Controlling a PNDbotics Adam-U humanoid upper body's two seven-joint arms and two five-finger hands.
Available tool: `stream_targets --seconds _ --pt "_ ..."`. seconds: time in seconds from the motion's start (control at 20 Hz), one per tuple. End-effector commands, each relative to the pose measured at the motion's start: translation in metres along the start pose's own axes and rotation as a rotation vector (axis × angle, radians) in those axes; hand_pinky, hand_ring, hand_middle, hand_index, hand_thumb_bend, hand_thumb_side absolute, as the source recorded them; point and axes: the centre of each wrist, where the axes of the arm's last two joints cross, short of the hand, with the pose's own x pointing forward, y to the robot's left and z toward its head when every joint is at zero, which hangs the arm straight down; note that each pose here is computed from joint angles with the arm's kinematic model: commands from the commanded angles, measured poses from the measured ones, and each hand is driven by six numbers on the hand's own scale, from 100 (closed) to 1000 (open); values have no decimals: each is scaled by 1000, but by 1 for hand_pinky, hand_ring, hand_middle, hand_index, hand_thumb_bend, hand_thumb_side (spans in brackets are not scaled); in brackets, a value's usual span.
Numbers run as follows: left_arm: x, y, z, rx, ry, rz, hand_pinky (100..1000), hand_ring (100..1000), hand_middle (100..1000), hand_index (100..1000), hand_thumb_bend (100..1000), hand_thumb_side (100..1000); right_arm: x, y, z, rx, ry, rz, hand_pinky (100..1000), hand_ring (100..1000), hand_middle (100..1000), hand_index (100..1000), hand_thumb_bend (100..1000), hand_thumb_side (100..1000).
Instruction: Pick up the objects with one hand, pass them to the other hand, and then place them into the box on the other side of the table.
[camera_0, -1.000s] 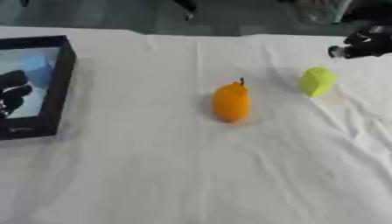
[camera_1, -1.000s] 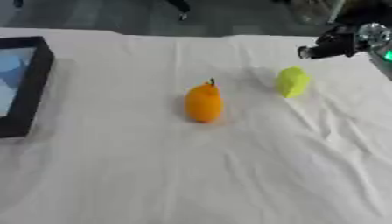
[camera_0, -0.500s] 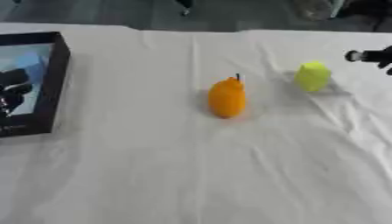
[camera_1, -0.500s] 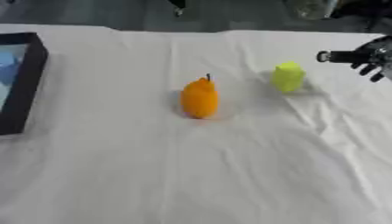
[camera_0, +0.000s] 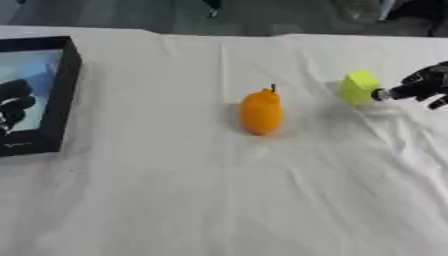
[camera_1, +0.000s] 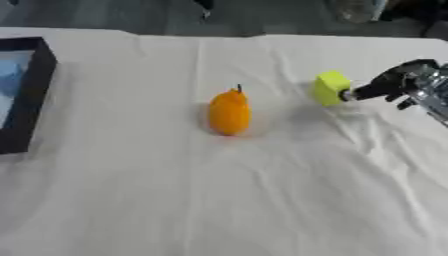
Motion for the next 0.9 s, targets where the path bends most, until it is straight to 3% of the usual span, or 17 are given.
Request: stream_targets --seconds 0.05,0.15,0.4,0.9 --pt "7 2 -1 -4 -21 -10 1000 874 862 747 100 796 8 -19 11 -47 -23 26 916 934 881 925 415 204" --pt "6 2 -1 -4 -21 -10 1000 874 862 747 100 796 9 -21 11 -47 -22 35 916 934 881 925 415 204" --pt "6 2 0 -2 -18 -9 1000 874 860 744 100 799 20 -29 18 -99 -56 60 925 942 890 927 431 103" --pt "3 3 1 8 -11 -10 1000 872 860 743 100 803 27 -39 26 -105 -64 134 935 954 898 932 408 100"
